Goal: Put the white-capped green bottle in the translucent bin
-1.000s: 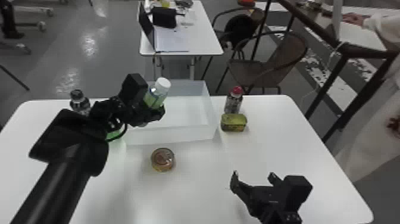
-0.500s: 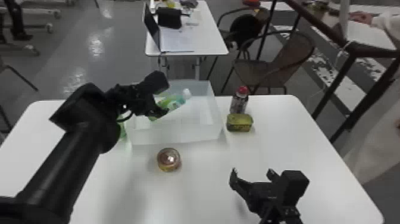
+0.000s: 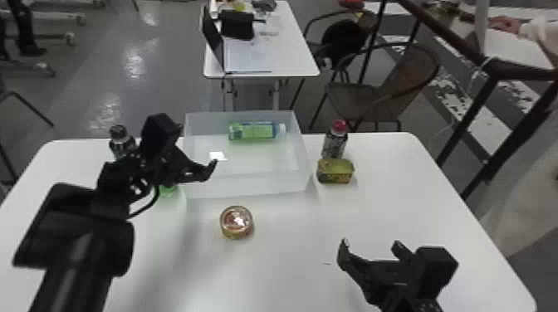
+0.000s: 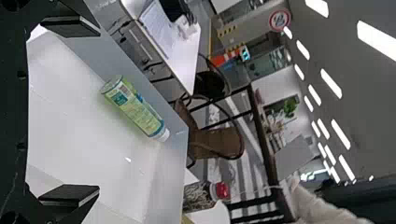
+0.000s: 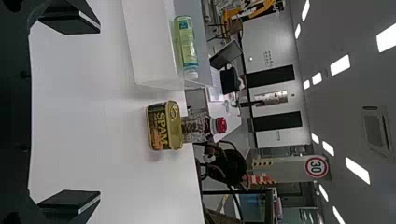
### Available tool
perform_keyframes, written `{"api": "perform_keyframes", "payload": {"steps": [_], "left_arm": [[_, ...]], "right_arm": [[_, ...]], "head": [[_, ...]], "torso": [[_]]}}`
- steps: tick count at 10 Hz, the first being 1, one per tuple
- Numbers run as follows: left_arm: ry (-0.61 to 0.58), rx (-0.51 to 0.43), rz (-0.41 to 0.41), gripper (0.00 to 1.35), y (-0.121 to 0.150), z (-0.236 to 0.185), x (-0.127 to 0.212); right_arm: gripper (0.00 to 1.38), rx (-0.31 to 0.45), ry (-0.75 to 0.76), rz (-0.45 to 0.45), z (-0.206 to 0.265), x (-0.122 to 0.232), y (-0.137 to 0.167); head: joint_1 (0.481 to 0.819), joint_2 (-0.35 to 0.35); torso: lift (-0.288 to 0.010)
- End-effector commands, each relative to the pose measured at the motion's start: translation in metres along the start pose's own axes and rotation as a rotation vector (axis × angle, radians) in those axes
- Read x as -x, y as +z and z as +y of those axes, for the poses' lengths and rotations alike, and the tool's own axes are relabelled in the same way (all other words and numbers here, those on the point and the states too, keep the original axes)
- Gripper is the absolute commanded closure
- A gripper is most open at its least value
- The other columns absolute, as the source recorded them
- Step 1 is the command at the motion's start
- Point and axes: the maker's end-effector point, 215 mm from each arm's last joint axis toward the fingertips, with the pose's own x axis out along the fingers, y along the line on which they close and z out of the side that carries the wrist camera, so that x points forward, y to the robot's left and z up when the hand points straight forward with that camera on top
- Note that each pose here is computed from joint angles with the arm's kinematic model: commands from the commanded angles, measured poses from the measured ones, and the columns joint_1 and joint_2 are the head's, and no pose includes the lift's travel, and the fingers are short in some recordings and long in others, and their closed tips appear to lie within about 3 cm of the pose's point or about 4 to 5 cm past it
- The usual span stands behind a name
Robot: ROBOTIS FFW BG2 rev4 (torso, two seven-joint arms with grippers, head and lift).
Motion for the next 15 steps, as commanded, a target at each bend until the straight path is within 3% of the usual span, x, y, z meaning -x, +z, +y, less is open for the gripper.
{"api": "perform_keyframes", "payload": {"steps": [1,3,4,7,9,15], "left_arm": [[0.115,0.152,-0.042,0.12,-0.025,-0.008,0.066],[0.376,0.308,-0.043,0.11,-0.069,0.005,0.167],[0.451,0.344,-0.062,0.12,-0.079,0.006,0.199],[0.511,0.342,-0.057,0.12,-0.101,-0.011,0.246],[0.525,0.353,-0.062,0.12,-0.110,-0.016,0.259],[0.546,0.420,-0.096,0.12,-0.111,-0.022,0.253]], "right_arm": [[0.05,0.018,-0.040,-0.010,-0.022,0.017,0.008],[0.05,0.032,-0.068,-0.008,-0.035,0.030,0.009],[0.05,0.039,-0.080,-0.014,-0.037,0.037,0.012],[0.05,0.065,-0.116,-0.037,-0.056,0.058,0.022],[0.05,0.075,-0.114,-0.042,-0.054,0.059,0.024],[0.05,0.087,-0.097,-0.044,-0.046,0.061,0.026]], "head": [[0.695,-0.069],[0.695,-0.050],[0.695,-0.014],[0.695,0.041],[0.695,0.047],[0.695,0.060]], "torso": [[-0.070],[-0.070],[-0.070],[-0.070],[-0.070],[-0.070]]}}
